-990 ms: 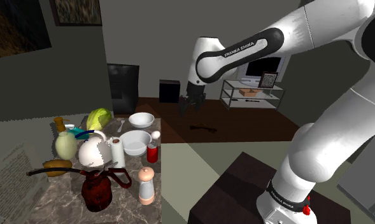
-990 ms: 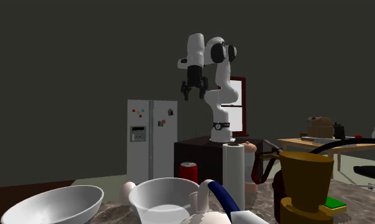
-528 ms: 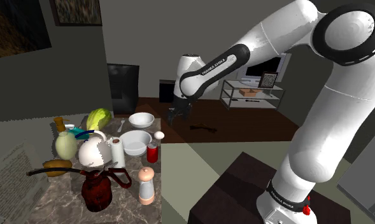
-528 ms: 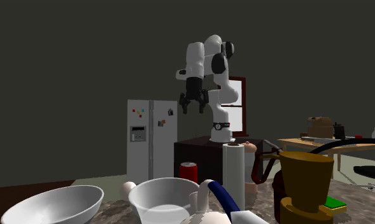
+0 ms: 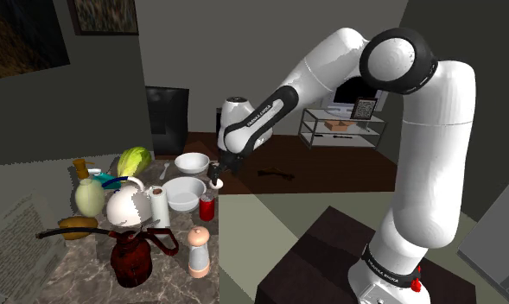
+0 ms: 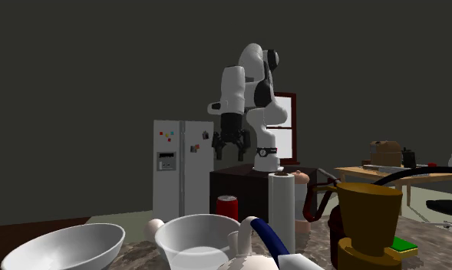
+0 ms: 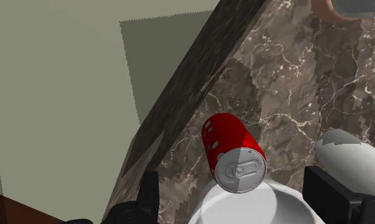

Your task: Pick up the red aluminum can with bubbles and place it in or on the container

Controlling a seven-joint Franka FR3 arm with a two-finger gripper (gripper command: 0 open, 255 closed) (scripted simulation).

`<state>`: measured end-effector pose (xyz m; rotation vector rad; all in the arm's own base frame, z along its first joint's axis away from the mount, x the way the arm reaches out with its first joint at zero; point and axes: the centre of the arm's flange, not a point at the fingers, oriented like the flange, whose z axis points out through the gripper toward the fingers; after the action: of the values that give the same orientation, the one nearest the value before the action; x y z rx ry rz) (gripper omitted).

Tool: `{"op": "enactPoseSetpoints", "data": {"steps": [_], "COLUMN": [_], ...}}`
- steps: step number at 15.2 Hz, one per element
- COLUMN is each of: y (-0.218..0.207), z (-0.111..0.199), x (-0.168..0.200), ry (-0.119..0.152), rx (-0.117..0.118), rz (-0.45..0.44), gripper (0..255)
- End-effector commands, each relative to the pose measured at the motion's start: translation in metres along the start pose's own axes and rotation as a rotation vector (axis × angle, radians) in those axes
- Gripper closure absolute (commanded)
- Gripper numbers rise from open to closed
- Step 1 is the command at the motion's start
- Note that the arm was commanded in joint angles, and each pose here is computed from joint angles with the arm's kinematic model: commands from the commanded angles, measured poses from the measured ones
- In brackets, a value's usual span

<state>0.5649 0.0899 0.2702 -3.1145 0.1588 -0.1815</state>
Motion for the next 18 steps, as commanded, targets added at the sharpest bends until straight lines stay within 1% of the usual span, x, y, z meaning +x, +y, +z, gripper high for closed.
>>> {"op": "enactPoseSetpoints", "data": {"steps": [1,8,15,18], "y": [-0.011,-0.038,-0.038,-0.038], "z": [0.022,0.098,0.135,0.138], "x": [0.009,0.046,0.046,0.046], "ry": [0.000,0.000,0.000,0.000], "rx": [-0.001,-0.005,-0.005,-0.005], "rz": [-0.002,-0.010,-0.010,-0.010], "gripper": [0,0,0,0]}}
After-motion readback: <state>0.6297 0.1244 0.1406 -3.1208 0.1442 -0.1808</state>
